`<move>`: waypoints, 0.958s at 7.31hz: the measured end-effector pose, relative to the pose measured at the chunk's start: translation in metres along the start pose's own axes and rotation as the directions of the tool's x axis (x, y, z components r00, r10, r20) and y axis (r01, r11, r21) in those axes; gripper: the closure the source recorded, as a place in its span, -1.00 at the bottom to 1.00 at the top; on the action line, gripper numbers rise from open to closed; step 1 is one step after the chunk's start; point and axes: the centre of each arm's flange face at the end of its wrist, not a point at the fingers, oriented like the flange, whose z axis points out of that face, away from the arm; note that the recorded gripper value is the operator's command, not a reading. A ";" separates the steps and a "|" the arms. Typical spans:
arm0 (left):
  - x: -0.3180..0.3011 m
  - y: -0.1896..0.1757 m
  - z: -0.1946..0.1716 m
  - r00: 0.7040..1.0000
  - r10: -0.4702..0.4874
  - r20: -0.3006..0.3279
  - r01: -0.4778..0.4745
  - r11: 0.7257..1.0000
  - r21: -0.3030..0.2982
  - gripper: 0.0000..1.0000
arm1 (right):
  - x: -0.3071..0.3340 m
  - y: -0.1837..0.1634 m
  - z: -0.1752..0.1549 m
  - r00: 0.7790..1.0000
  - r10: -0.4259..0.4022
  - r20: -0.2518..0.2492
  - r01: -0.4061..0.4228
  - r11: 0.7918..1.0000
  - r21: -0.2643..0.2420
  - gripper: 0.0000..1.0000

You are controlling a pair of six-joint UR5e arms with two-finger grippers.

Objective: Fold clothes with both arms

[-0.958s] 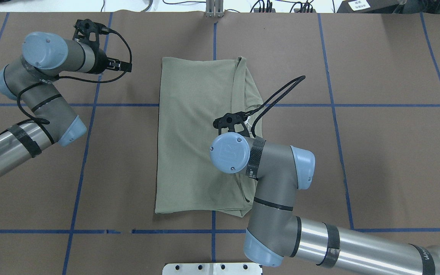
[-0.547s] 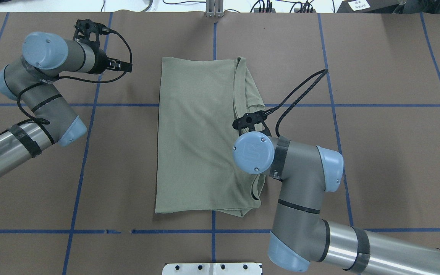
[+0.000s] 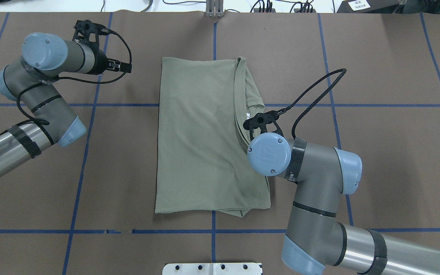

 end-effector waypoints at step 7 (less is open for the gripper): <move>-0.004 0.005 -0.001 1.000 0.002 -0.012 -0.002 1.000 0.010 -1.00 | -0.051 -0.053 0.021 0.998 0.001 0.070 -0.005 0.998 0.058 0.25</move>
